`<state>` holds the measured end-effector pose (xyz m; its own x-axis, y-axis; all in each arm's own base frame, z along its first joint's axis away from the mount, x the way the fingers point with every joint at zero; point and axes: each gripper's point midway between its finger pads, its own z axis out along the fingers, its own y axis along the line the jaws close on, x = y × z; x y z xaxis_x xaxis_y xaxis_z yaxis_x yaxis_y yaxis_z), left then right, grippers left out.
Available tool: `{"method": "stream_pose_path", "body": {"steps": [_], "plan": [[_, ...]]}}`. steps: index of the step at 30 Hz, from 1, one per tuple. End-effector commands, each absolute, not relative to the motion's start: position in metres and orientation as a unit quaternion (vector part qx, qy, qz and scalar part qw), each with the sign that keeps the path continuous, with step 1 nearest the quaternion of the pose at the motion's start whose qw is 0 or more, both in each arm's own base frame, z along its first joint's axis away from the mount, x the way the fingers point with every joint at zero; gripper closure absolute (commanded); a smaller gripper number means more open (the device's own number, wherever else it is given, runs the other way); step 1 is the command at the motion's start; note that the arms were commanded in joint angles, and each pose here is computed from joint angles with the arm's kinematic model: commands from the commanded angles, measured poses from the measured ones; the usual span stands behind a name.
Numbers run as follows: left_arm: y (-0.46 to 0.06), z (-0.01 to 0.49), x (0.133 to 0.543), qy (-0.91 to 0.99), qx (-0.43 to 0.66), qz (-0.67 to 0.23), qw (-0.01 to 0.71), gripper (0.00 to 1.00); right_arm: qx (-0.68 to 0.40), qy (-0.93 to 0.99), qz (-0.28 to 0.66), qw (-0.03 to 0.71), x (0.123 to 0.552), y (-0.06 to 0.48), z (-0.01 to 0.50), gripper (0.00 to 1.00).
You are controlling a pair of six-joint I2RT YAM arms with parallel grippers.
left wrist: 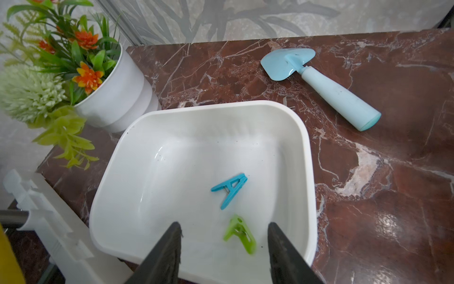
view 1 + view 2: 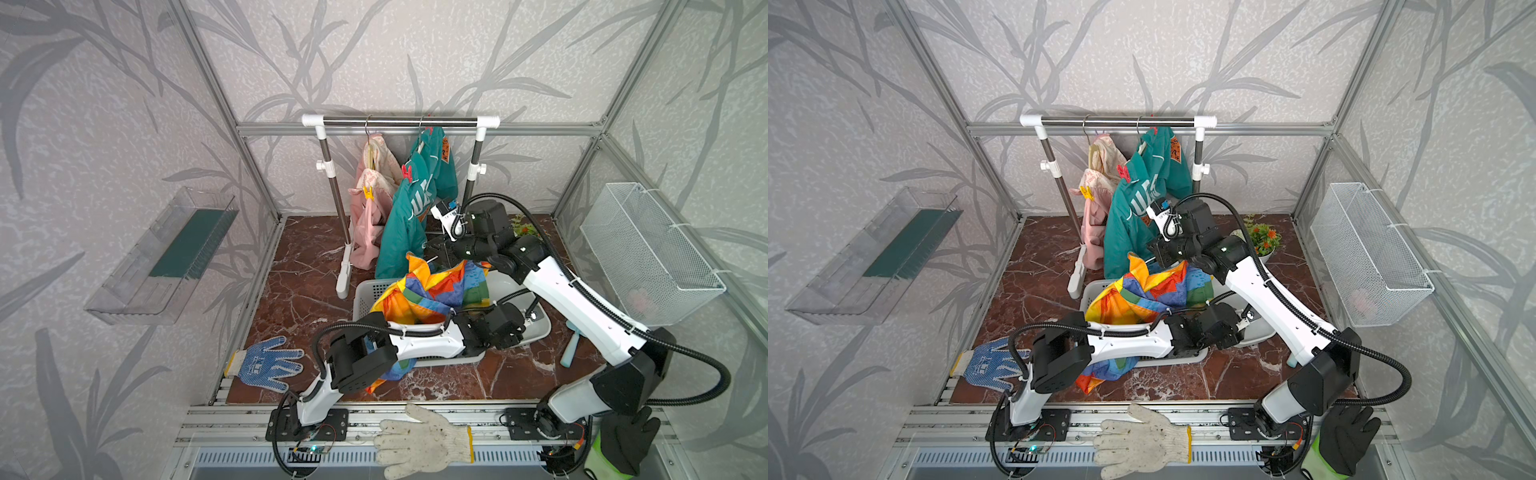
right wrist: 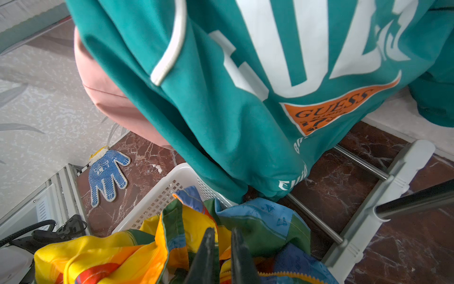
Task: Remove the clothespins securing jackets to the hanger
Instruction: Place the clothespin in the storage box.
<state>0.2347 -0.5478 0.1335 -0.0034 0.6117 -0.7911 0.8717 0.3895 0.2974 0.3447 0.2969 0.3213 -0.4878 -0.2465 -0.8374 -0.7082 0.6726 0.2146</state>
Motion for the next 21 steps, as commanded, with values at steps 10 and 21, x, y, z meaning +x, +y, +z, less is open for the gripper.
{"method": "stream_pose_path", "body": {"steps": [10, 21], "plan": [[-0.503, 0.283, 0.175, 0.642, 0.501, -0.254, 0.522, 0.16, -0.296, 0.791, 0.286, 0.453, 0.338, 0.29, 0.354, 1.0], [-0.37, 0.386, 0.166, 0.653, 0.403, -0.224, 0.6, 0.18, -0.302, 0.784, 0.303, 0.45, 0.332, 0.294, 0.356, 1.0]]}}
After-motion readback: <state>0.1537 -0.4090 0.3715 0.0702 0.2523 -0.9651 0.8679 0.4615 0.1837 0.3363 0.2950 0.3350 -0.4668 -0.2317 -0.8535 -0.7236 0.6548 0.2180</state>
